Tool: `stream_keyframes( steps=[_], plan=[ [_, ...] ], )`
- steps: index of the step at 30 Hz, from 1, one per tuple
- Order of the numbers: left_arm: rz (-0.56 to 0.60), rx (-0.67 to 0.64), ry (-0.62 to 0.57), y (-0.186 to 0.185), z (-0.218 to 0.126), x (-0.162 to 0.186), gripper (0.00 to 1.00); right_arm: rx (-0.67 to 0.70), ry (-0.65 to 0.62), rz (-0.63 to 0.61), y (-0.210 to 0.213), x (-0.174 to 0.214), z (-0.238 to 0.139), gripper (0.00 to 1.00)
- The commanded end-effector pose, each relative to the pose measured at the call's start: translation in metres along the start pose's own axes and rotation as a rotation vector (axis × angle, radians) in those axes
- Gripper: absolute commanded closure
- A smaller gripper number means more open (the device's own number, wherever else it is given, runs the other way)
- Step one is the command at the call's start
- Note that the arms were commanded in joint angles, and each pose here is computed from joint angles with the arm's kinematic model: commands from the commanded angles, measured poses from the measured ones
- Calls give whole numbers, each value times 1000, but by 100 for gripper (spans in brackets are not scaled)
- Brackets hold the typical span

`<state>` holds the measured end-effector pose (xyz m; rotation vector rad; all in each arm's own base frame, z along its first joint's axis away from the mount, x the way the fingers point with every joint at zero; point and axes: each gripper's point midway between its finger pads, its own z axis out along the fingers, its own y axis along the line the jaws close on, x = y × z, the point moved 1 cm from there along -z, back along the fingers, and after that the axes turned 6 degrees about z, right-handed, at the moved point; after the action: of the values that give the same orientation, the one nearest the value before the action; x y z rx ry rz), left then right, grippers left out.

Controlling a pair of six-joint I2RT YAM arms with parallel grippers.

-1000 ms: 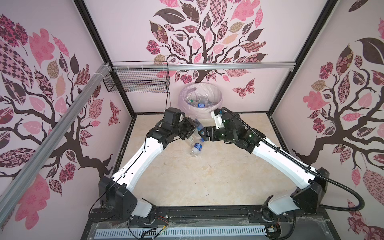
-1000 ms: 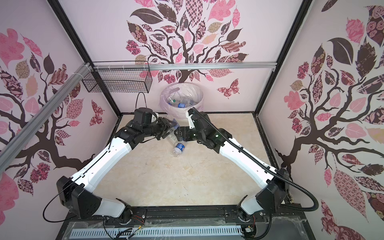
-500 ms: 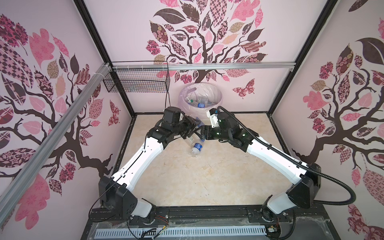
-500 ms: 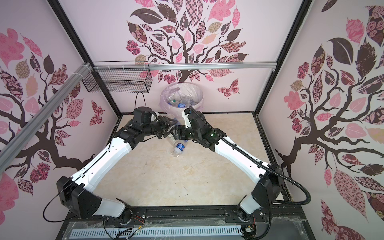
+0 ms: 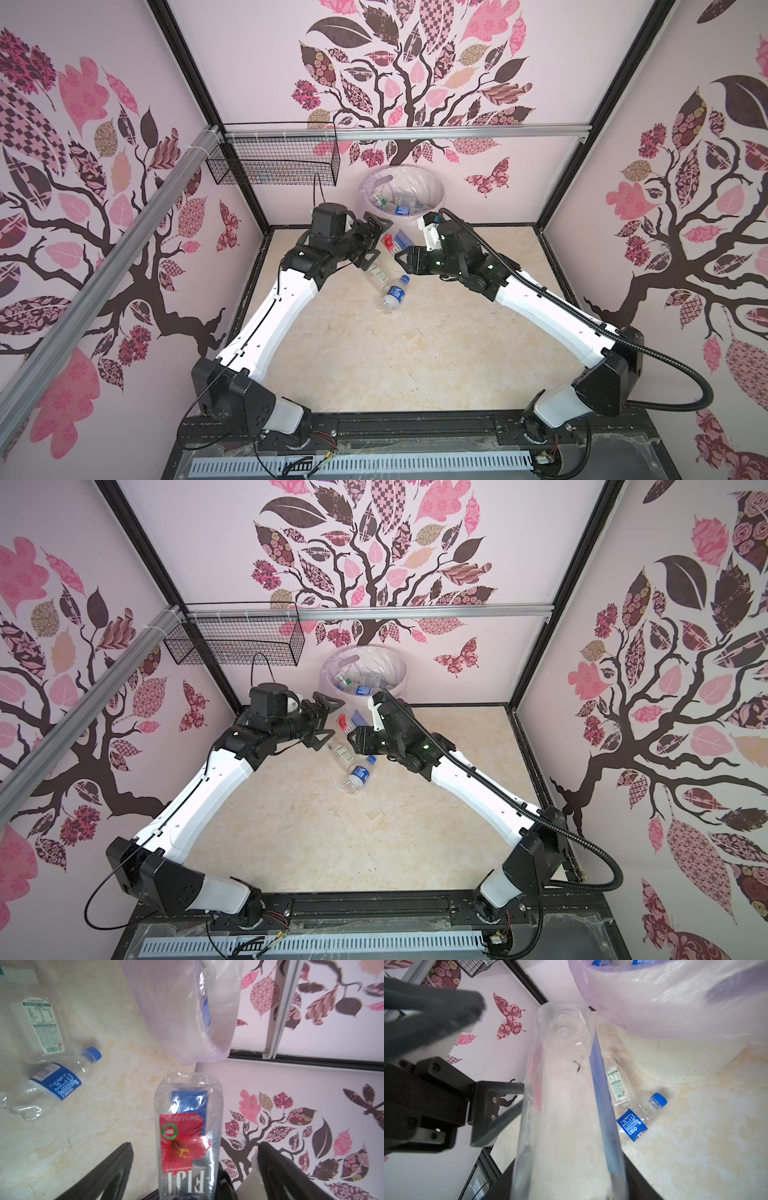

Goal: Throw the plastic bottles in the bin
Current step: 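Raise the FIJI bottle over the bin with the right gripper while the left releases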

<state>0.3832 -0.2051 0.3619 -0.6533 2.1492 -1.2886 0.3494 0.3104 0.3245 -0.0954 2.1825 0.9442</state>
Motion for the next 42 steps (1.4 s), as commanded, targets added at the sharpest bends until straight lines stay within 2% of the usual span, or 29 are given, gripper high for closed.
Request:
stream_keyframes(
  steps=[1, 6, 11, 18, 20, 28, 31, 37, 40, 42],
  plan=[
    [31, 35, -57, -23, -26, -14, 3, 36, -83, -5, -8, -36, -12, 43],
    [30, 34, -61, -31, -34, -13, 3, 142, -188, -76, -22, -77, -19, 44],
    [58, 26, -43, -37, -34, -9, 3, 198, -314, -80, -35, -136, -21, 44],
    [176, 23, -50, -64, -30, -24, 3, 223, -421, -86, -45, -194, -8, 44],
    [229, 59, -65, -84, -32, -30, 3, 230, -443, -105, -44, -207, -2, 44],
    [438, 83, -37, -117, -15, -39, 3, 227, -553, -179, -32, -247, 2, 43],
    [494, 82, -23, -120, -9, -35, 3, 203, -637, -237, -16, -264, -16, 42],
    [511, 82, -18, -119, -3, -35, 3, 150, -877, -353, 31, -300, -89, 41],
    [511, 86, -15, -120, -2, -35, 3, 107, -976, -373, 51, -311, -120, 40],
    [509, 83, -16, -119, -3, -36, 3, 89, -1008, -369, 56, -314, -128, 40]
  ],
)
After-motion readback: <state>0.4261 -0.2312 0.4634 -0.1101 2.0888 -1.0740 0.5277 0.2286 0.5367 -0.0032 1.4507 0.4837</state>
